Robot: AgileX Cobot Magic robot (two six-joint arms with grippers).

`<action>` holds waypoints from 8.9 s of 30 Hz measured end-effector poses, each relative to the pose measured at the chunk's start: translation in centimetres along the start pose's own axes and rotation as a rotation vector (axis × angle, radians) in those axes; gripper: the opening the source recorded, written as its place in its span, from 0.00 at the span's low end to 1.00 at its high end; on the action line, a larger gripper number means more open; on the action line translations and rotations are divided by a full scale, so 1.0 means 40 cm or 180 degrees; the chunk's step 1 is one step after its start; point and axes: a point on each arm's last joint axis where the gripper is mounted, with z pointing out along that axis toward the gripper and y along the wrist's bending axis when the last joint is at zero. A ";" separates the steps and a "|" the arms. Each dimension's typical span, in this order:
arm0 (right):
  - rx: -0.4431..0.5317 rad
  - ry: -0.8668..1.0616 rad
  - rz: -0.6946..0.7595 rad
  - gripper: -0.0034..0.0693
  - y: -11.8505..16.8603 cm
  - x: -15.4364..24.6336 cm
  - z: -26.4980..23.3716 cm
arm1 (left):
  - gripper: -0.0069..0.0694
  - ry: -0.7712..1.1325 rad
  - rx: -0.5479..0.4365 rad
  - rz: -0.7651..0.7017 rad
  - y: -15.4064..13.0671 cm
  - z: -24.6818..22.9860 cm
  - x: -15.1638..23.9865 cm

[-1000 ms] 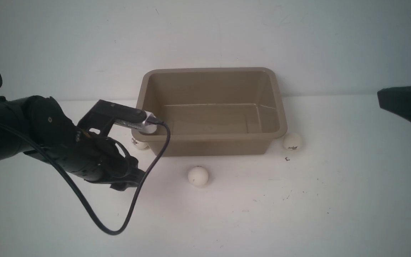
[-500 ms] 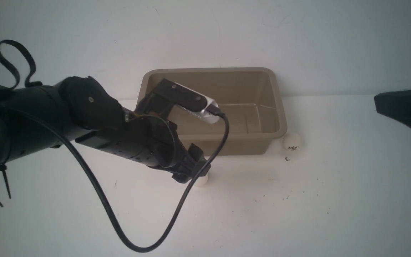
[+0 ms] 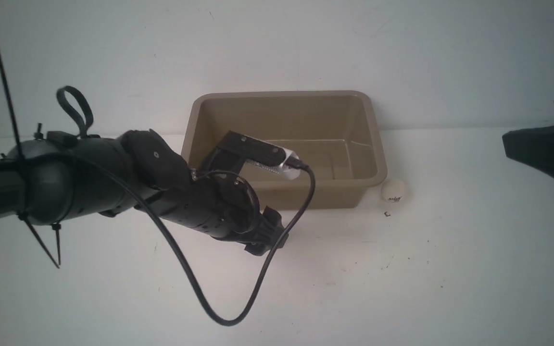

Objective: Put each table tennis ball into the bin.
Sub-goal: Use the left arm to clamp the table tennis ball closest to it, then use the left arm to put the table tennis ball into the box, then use the right arm to clamp the table tennis ball closest to it

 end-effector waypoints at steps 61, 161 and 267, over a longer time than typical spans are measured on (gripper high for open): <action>-0.0106 0.0014 0.0081 0.85 0.008 0.001 0.000 | 0.55 -0.0085 -0.0198 -0.0236 0.019 0.128 0.022; -0.0268 0.0645 0.0360 0.85 -0.113 0.025 0.228 | 0.51 -0.1148 -0.0537 0.0510 -0.120 -0.775 -0.059; -0.0594 0.1341 0.0197 0.85 -0.195 0.081 0.593 | 0.64 -0.0870 0.0724 -0.0011 0.034 -0.289 -0.115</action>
